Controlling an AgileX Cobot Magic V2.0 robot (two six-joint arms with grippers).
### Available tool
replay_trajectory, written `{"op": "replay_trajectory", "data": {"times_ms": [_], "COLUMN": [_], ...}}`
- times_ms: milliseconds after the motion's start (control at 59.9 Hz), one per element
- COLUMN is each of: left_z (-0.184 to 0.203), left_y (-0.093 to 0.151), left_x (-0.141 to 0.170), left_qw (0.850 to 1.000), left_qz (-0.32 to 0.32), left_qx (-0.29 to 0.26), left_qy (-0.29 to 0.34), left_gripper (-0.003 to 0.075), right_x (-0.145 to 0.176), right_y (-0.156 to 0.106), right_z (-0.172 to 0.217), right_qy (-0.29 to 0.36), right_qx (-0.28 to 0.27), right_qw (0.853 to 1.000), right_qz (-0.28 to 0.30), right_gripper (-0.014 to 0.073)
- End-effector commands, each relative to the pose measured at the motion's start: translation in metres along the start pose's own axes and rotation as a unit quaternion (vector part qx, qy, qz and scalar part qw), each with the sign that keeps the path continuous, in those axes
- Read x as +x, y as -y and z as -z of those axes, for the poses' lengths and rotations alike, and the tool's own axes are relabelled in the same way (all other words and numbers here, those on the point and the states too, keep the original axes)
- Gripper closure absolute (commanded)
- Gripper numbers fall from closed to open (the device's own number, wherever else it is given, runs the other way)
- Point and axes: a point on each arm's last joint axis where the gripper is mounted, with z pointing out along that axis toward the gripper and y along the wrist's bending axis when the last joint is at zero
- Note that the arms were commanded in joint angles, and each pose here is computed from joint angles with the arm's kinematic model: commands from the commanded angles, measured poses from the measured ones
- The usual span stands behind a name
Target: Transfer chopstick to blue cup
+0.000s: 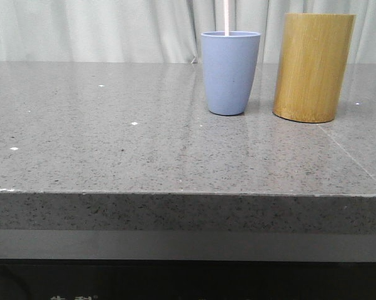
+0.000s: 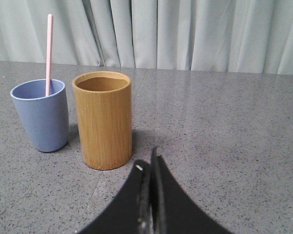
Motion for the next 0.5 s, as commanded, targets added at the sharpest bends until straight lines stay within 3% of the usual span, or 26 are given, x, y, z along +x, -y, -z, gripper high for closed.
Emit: {"op": "replay_trajectory", "data": {"times_ms": [0,301,484], "left_z": [0.001,0.001,0.003], "left_y": [0.0,0.0,-0.001], "left_x": [-0.015,-0.014,0.01], "left_qw": [0.999,0.999,0.998], "left_qz": [0.002,0.002,0.003], "left_qx": [0.0,0.0,-0.01], "left_qy": [0.048,0.049,0.059], "left_gripper": [0.0739,0.0739,0.0739], "right_x": [-0.015,-0.015,-0.015], "right_y": [0.0,0.0,0.0], "right_z": [0.001,0.001,0.001], "right_qy": [0.052,0.052,0.052], "right_qx": [0.005,0.005,0.005], "right_qw": [0.999,0.999,0.999], "right_qz": [0.001,0.001,0.001], "right_gripper": [0.0662,0.0662,0.0662]}}
